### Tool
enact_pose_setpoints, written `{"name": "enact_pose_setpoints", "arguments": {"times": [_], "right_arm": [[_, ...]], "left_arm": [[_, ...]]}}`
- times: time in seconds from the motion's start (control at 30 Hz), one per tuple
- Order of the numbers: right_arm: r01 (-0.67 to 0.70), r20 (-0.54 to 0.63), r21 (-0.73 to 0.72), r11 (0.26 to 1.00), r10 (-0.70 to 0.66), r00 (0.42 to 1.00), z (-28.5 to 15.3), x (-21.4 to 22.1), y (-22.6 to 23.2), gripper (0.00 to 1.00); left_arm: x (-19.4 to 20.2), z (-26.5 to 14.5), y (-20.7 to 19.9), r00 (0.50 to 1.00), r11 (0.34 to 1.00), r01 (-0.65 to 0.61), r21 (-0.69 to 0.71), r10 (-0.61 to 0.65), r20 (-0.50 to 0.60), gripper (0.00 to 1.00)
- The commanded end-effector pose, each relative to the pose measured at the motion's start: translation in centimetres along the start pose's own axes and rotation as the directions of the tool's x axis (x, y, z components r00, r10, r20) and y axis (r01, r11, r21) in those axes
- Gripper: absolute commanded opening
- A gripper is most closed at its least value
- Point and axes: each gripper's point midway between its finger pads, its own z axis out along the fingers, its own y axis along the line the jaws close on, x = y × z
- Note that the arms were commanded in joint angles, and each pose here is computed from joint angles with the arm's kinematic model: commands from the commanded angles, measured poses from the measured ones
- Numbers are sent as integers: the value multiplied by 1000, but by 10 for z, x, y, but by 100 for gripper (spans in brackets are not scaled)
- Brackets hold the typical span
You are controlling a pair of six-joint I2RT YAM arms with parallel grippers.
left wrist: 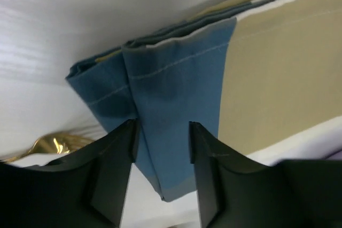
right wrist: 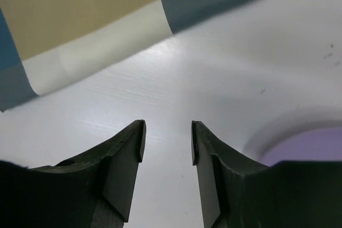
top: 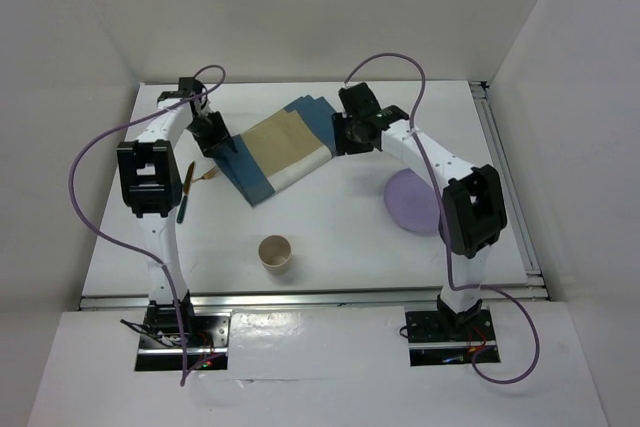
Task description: Set the dinner table for one person
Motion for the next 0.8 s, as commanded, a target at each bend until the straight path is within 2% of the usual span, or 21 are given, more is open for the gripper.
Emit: {"name": "enact_pose_setpoints", "arguments": {"times": [0.0, 0.2, 0.27, 0.37, 0.43, 0.47, 0.5, 0.53, 0.6, 0.63, 0.7, 0.77], "right_arm": [[-18, -8, 39, 999, 18, 1000, -28, 9, -12, 52], [-39, -32, 73, 997, 42, 999, -40, 30, -26, 52], [-45, -40, 81, 996, 48, 998, -38, 33, -31, 52], [-52, -45, 93, 994, 57, 997, -39, 34, -33, 52], [-55, -27, 88, 995, 58, 998, -41, 27, -31, 52], [-55, -27, 88, 995, 58, 998, -39, 26, -30, 53], [-56, -19, 94, 994, 58, 998, -42, 21, -31, 53], [-56, -18, 94, 994, 58, 998, -42, 21, -31, 53], [-59, 4, 99, 993, 59, 998, -43, 12, -31, 53], [-58, -4, 102, 993, 58, 998, -44, 14, -31, 53], [-67, 12, 103, 992, 67, 998, -48, 6, -33, 53], [-69, 23, 109, 992, 67, 997, -49, 2, -34, 53]], "left_arm": [[-13, -2, -15, 1000, 999, 13, 40, -14, 27, 56], [-20, 15, -4, 999, 1000, 18, -12, -18, 38, 51], [-21, 15, -3, 999, 1000, 19, -20, -18, 42, 56], [-20, 19, -1, 999, 999, 30, -24, -30, 33, 57], [-15, 28, 0, 1000, 1000, 15, -14, -15, 4, 51], [-14, 28, -1, 1000, 1000, 15, -6, -15, 0, 44], [-13, 27, -2, 1000, 1000, 5, 3, -5, -5, 31], [-12, 27, -3, 1000, 1000, -4, 13, 4, -10, 22], [-14, 25, -8, 1000, 1000, -7, 28, 8, -7, 10], [-14, 20, -12, 1000, 999, -20, 48, 20, -5, 0], [-15, 9, -27, 999, 993, -39, 115, 40, -5, 0], [-22, -18, -52, 993, 974, -111, 196, 101, 61, 0]]}}
